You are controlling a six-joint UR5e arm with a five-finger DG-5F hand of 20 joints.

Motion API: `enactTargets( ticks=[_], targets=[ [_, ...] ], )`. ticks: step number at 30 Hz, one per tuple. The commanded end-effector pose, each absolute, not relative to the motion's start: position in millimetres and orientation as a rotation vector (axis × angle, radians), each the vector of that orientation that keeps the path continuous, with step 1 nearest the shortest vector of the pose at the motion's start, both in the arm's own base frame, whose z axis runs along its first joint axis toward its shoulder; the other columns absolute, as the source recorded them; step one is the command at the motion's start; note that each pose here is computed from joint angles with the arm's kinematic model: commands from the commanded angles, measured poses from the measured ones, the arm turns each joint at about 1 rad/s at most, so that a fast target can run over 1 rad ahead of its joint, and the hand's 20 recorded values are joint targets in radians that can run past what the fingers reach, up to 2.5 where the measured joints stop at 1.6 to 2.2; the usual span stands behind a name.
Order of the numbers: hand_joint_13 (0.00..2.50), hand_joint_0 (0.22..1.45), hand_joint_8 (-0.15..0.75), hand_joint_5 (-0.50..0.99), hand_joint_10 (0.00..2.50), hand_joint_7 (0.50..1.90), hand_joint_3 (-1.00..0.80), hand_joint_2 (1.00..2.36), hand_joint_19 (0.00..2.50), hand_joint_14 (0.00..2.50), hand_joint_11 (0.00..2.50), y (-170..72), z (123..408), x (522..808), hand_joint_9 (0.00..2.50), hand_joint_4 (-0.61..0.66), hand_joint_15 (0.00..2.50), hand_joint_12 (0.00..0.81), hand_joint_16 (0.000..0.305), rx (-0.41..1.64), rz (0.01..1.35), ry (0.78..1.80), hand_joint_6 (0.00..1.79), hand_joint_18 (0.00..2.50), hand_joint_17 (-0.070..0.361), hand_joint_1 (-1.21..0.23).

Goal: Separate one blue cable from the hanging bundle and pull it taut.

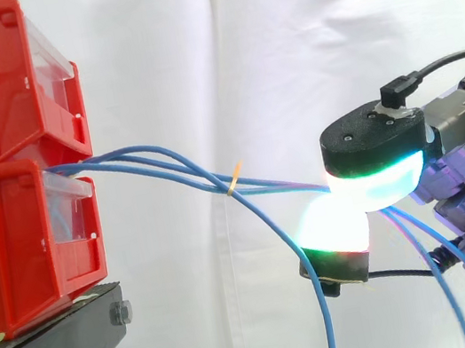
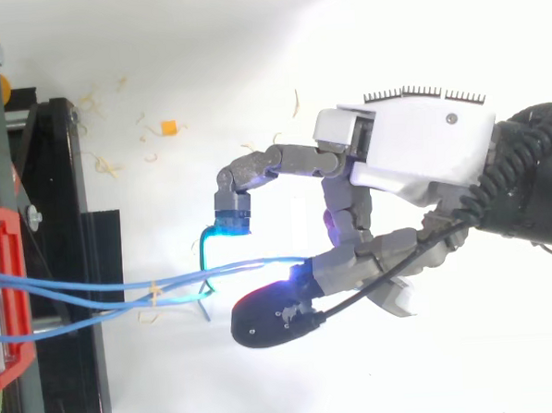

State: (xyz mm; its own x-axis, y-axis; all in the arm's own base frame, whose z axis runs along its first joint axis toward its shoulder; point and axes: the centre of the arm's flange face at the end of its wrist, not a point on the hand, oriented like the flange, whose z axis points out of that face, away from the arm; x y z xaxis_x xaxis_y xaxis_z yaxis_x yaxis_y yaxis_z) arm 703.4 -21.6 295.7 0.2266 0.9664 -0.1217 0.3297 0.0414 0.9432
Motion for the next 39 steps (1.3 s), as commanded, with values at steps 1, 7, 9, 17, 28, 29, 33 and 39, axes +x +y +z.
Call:
enactTargets(
  ticks=[1,7,9,17,28,29,33,39],
  targets=[
    [1.85,0.56,0.239,0.13,0.03,1.24,-0.31,1.01,0.91,0.02,0.77,-21.6,296.4,703.7,2.12,0.18,1.17,0.361,0.061,1.484,0.79,1.287,0.5,1.41,0.136,-0.92],
    [1.83,0.52,0.206,0.13,0.03,1.21,-0.5,1.0,0.95,0.02,0.75,-21.6,295.7,703.4,2.11,0.15,1.19,0.329,0.056,1.485,0.789,1.288,0.5,1.35,0.126,-0.6],
    [1.82,0.53,0.192,0.13,0.03,1.2,-0.5,1.0,0.95,0.02,0.75,-21.8,295.7,703.4,2.13,0.14,1.19,0.326,0.055,1.486,0.789,1.286,0.5,1.34,0.123,-0.52],
    [1.86,0.72,0.152,0.13,0.03,1.22,-0.34,1.01,0.98,0.03,0.78,-21.8,295.7,703.4,2.18,0.16,1.19,0.317,0.047,1.486,0.789,1.286,0.5,1.35,0.107,-0.65],
    [1.87,0.69,0.223,0.14,0.03,1.21,-0.09,1.02,0.91,0.03,0.81,-21.7,296.5,703.9,2.19,0.08,1.18,0.338,0.054,1.484,0.79,1.285,0.5,1.4,0.121,-0.8],
    [1.87,0.69,0.228,0.14,0.03,1.21,-0.1,1.02,0.91,0.02,0.8,-21.7,296.5,703.9,2.19,0.08,1.18,0.334,0.054,1.484,0.79,1.285,0.5,1.4,0.121,-0.8],
    [1.85,0.65,0.239,0.13,0.03,1.23,-0.1,1.02,0.89,0.03,0.78,-21.6,295.8,703.6,2.14,0.13,1.17,0.352,0.058,1.484,0.79,1.287,0.5,1.39,0.13,-0.98],
    [1.79,0.59,0.237,0.12,0.03,1.25,-0.35,1.01,0.93,0.03,0.79,-19.6,295.8,703.6,2.07,0.18,1.21,0.347,0.058,1.483,0.791,1.289,0.5,1.31,0.13,-1.0]
  ],
)
